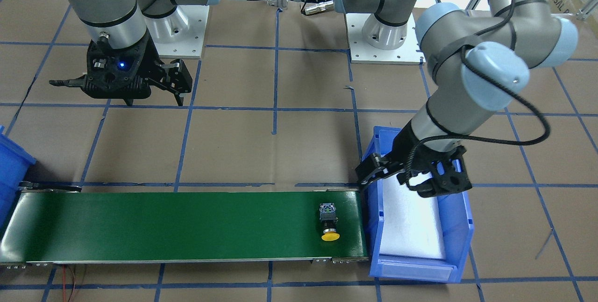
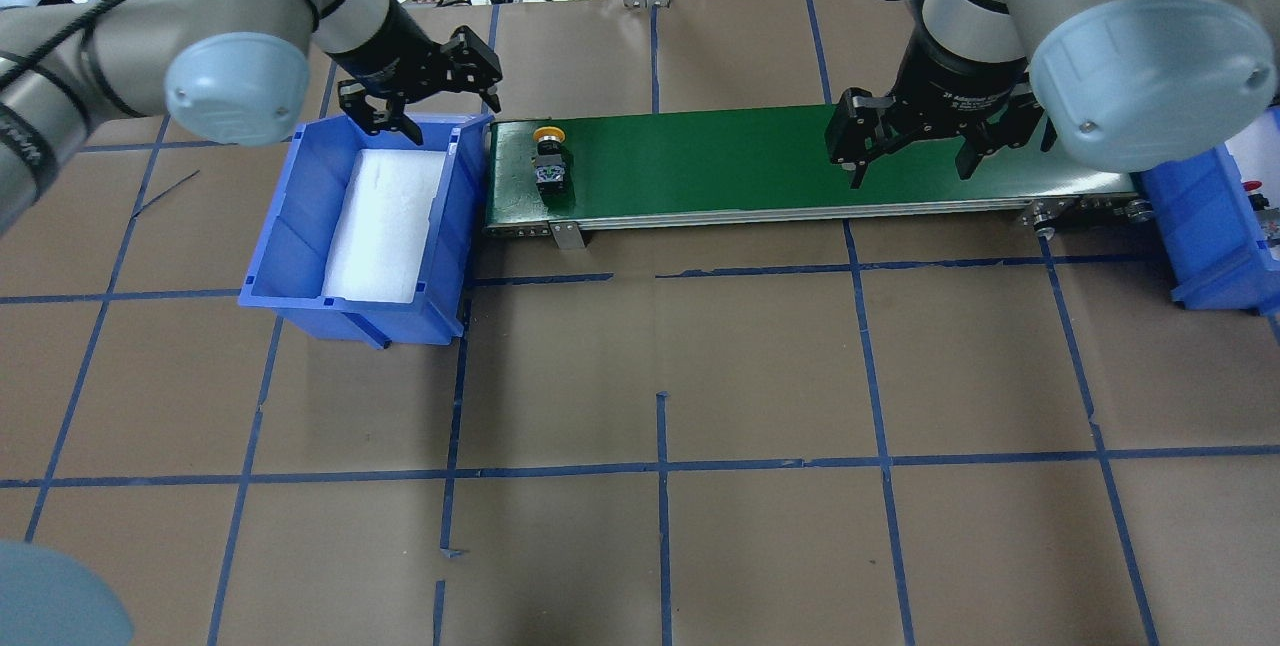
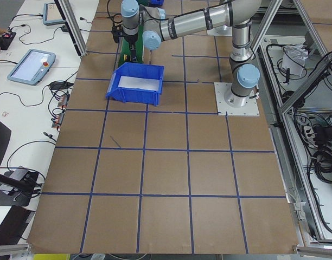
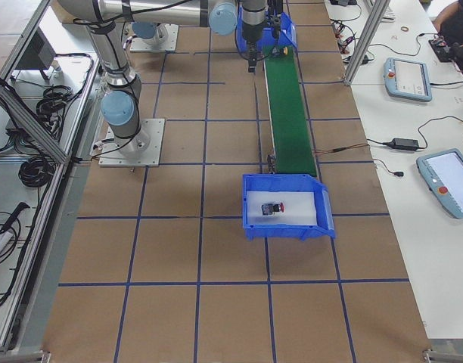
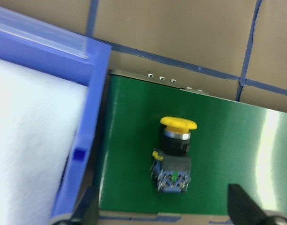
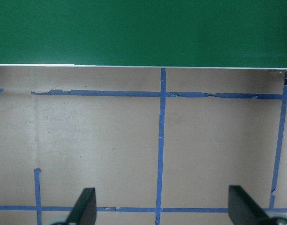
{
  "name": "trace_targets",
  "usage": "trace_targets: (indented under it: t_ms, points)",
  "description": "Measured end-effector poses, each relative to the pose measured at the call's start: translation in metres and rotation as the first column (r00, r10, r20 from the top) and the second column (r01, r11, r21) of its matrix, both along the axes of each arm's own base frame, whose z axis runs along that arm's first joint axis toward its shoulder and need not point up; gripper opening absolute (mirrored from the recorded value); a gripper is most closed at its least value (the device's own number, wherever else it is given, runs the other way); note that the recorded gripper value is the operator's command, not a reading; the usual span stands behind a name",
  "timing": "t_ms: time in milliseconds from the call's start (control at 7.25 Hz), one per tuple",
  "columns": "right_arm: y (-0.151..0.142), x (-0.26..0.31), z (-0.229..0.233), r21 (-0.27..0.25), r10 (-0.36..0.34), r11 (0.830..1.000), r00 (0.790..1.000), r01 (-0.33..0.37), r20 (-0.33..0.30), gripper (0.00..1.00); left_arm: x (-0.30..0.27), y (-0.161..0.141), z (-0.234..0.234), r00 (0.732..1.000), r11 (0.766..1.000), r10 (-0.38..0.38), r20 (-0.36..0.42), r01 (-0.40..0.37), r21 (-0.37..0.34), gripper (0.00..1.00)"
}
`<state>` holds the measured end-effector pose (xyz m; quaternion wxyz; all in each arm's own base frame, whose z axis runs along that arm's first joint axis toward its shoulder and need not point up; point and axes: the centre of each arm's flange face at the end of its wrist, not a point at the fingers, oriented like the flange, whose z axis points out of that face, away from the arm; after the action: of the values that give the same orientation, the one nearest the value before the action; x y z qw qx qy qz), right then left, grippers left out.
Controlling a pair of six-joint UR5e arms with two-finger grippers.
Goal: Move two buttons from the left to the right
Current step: 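Open the left gripper and raise it away from the belt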
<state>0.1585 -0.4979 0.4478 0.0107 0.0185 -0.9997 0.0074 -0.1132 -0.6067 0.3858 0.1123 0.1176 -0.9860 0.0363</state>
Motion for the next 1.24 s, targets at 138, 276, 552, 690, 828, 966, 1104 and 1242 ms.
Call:
trace_targets:
  t_ms: [138,276,552,690,828,966,1104,1242]
  points:
    - [0.0,0.002,0.0,-0.001,0.001,1.0,1.0,-0.001,0.001,1.0,0.022,0.02,0.027,1.0,1.0,-0.011,0.023,0.011,0.006,1.0]
    - [0.0,0.002,0.0,-0.001,0.003,1.0,1.0,-0.003,0.001,1.0,0.032,0.037,0.049,0.998,0.999,-0.036,0.052,0.036,-0.008,1.0]
    - [0.0,0.002,0.0,0.0,0.005,1.0,1.0,-0.005,0.003,1.0,0.049,0.062,0.079,0.985,0.996,-0.085,0.153,0.088,-0.016,1.0]
    - [0.0,0.002,-0.001,0.002,0.004,1.0,1.0,-0.004,0.005,1.0,0.055,0.073,0.091,0.978,0.996,-0.09,0.186,0.093,-0.011,1.0]
    - [0.0,0.003,-0.002,0.003,0.002,1.0,1.0,-0.002,0.007,1.0,0.063,0.081,0.099,0.976,0.996,-0.085,0.198,0.088,-0.005,1.0]
    - [0.0,0.003,-0.002,0.004,0.001,1.0,1.0,-0.001,0.009,1.0,0.073,0.085,0.102,0.977,0.997,-0.076,0.2,0.077,0.004,1.0]
    - [0.0,0.003,-0.003,0.005,0.001,1.0,1.0,-0.001,0.01,1.0,0.081,0.086,0.102,0.977,0.998,-0.069,0.2,0.068,0.013,1.0]
    - [0.0,0.003,-0.003,0.006,0.001,1.0,1.0,-0.001,0.01,1.0,0.086,0.088,0.102,0.978,0.998,-0.065,0.201,0.062,0.017,1.0]
